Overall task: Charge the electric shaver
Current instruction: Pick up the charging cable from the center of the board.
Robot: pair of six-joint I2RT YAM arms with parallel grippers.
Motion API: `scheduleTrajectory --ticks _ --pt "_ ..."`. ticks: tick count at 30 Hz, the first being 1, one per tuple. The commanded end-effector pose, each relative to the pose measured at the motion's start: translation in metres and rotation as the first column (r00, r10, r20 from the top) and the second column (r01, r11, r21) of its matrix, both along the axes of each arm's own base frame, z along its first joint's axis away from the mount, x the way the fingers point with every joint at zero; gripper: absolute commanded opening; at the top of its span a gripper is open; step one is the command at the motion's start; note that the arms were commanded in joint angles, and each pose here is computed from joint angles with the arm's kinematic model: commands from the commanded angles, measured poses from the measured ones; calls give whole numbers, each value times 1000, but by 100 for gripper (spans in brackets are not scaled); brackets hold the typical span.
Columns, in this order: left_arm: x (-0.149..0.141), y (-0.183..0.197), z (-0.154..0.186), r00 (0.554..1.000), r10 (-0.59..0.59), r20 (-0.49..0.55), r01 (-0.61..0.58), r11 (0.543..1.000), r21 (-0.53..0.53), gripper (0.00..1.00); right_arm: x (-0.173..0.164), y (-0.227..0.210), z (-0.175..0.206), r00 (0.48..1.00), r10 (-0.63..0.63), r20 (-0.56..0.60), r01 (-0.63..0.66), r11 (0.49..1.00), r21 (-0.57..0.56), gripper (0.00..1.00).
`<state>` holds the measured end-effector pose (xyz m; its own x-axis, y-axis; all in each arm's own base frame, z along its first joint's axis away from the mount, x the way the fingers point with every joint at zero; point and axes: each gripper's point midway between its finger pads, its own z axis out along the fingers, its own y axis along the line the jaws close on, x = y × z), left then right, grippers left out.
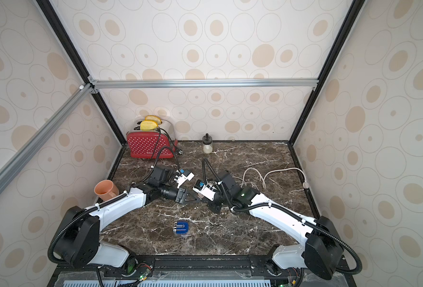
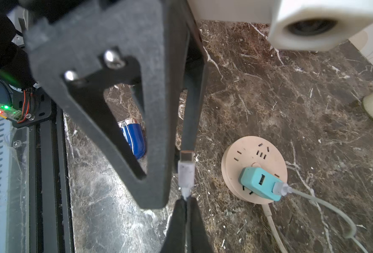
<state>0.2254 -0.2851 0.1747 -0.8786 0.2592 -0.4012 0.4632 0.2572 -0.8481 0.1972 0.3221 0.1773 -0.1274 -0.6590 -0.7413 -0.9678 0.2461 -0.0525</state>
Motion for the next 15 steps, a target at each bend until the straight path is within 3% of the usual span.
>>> scheduleTrajectory --ticks 1,8,15 --pt "6 -6 14 999 -21 50 22 1000 -20 39 0 6 9 999 36 26 -37 999 25 0" --pt "12 -9 19 998 -13 67 15 1000 -25 29 -4 5 8 998 54 30 -55 998 32 0" --pt "12 -9 20 998 -17 59 19 999 -30 7 -4 4 6 998 53 33 -54 998 32 0"
